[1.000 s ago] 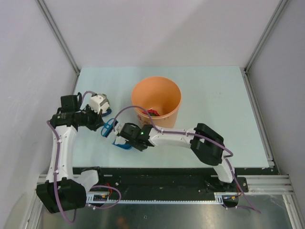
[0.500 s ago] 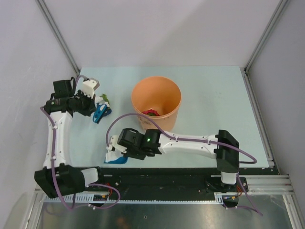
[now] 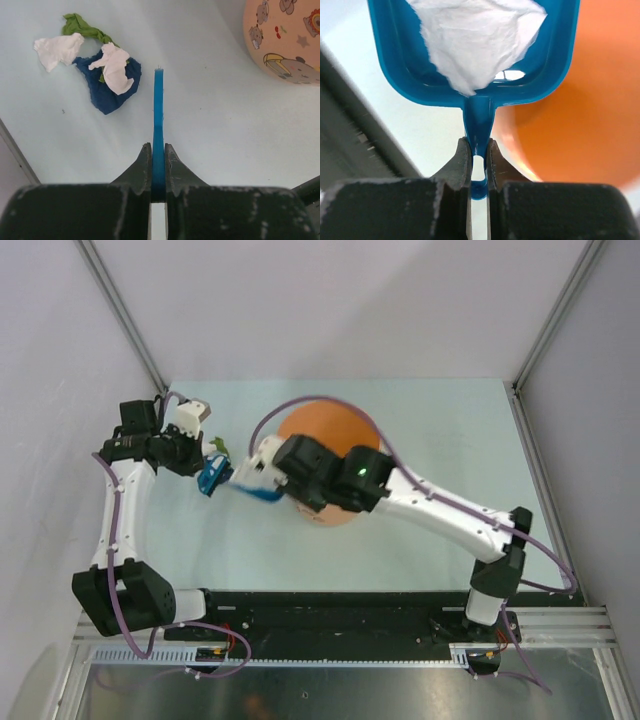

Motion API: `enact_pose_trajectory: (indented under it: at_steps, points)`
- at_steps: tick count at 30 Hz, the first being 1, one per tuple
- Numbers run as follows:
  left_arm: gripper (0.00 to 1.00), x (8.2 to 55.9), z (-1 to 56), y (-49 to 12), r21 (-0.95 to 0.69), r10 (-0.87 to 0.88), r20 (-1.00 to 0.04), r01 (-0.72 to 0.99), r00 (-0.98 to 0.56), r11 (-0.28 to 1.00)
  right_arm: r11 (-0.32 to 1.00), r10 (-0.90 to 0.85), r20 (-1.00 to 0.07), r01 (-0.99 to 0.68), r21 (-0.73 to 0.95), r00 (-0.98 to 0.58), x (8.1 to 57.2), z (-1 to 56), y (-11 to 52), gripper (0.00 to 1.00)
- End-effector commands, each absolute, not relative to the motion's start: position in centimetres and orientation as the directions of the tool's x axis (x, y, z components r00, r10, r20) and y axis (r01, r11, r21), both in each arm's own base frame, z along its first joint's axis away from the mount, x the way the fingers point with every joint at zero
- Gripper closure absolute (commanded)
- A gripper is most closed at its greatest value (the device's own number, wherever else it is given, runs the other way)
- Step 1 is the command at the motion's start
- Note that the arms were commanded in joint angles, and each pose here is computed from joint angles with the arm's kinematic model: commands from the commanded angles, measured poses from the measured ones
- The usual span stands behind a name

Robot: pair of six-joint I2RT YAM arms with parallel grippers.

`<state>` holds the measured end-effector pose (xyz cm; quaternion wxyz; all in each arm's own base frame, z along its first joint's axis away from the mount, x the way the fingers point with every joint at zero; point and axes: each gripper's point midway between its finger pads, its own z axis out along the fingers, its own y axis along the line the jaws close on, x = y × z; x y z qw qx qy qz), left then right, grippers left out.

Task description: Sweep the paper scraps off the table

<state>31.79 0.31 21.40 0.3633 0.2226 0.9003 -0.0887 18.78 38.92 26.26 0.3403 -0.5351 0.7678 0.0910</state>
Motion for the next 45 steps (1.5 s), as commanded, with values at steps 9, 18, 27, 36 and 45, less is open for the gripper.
enact_pose_trajectory:
  at_steps: [9,18,27,36,45]
  points:
    - [1.0,30.8,21.4,0.0,0.033,0.356,-0.707,0.474,-0.611,0.88,0.361,-0.924,-0.317,-0.215,-0.908,-0.213,28.9,35.5,22.4,1.0]
    - [1.0,30.4,20.8,-0.2,0.026,0.362,-0.702,0.485,-0.614,0.874,0.058,-0.998,-0.057,-0.012,-0.998,-0.009,29.4,38.6,22.3,1.0]
    - [1.0,30.0,20.5,-0.1,0.04,0.377,-0.696,0.491,-0.612,0.87,-0.211,-0.975,0.215,0.074,-0.975,0.063,29.9,38.9,22.6,1.0]
    - [1.0,30.8,21.5,-0.2,0.053,0.374,-0.705,0.481,-0.603,0.875,0.252,-0.964,-0.228,0.192,-0.949,0.137,27.7,44.7,23.0,1.0]
    - [1.0,38.7,23.4,0.1,0.323,0.465,-0.661,0.337,-0.588,0.885,0.522,-0.832,-0.512,-0.011,-0.853,0.213,26.2,42.9,25.4,1.0]
